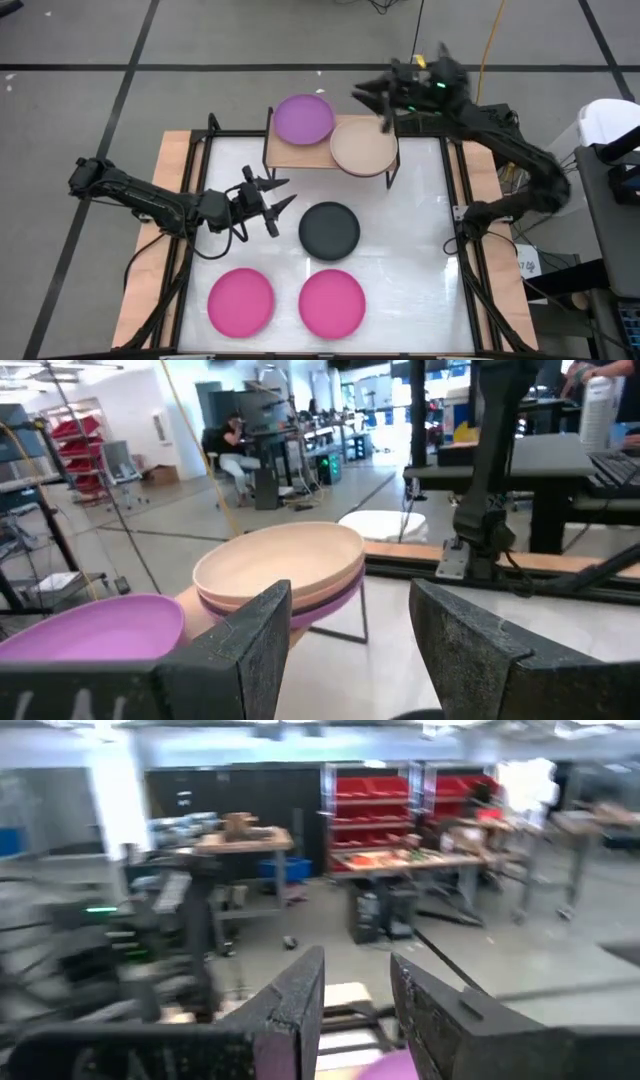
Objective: Place and stack plates onto a shelf
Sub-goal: Stack black plate on top of the violet plate on the shelf
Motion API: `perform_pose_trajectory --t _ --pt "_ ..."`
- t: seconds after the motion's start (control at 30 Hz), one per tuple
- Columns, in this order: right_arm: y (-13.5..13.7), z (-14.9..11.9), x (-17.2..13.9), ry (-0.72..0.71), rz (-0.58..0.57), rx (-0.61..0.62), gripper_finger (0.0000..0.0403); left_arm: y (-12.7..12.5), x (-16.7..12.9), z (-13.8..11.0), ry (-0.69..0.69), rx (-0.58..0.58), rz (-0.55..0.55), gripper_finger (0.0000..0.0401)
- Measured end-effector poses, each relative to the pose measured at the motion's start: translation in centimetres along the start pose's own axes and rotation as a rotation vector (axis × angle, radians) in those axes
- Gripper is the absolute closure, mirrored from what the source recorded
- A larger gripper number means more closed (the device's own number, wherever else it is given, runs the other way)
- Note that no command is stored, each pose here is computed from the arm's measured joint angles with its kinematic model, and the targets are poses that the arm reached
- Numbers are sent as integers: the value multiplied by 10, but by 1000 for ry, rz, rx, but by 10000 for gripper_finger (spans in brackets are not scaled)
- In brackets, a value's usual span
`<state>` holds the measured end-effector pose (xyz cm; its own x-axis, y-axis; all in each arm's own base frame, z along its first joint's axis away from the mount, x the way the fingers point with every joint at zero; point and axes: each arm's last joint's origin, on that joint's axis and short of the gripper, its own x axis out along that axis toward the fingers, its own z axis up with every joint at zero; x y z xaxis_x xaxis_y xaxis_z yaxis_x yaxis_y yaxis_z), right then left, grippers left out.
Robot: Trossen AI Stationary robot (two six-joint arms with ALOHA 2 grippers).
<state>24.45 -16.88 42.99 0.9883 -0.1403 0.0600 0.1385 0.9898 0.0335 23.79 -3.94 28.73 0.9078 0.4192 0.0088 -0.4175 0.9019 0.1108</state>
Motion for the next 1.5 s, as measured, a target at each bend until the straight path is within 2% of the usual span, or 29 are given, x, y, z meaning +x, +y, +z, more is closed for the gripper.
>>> perform_pose_trajectory --t 0.07,0.17,0.27,0.37,0.5,0.67,0.83,1.03,1.27,1.5 --pt "22 11 -17 -10 54 -38 301 -1 0 -1 2 5 -41 192" --pt "54 10 -37 -25 133 -82 301 -4 1 -2 -3 9 -114 192" --pt "79 -4 -53 -25 211 -84 301 -10 5 -5 34 51 -151 192" --pt "99 -23 -66 -39 232 -78 301 -19 15 -5 94 109 -173 192" --pt "114 -58 -77 -34 244 -68 301 -37 33 -12 236 239 -224 192" --pt "122 -96 -86 -6 230 -45 301 -58 50 -21 382 473 -290 192" --pt "129 -125 -91 66 260 11 301 -78 59 -32 426 650 -355 192" --pt "140 -158 -94 151 319 70 301 -95 59 -39 450 674 -442 192" --pt "149 -188 -99 140 316 73 301 -101 52 -51 535 665 -467 192" --pt "151 -203 -105 92 331 73 301 -99 50 -57 577 637 -471 192"
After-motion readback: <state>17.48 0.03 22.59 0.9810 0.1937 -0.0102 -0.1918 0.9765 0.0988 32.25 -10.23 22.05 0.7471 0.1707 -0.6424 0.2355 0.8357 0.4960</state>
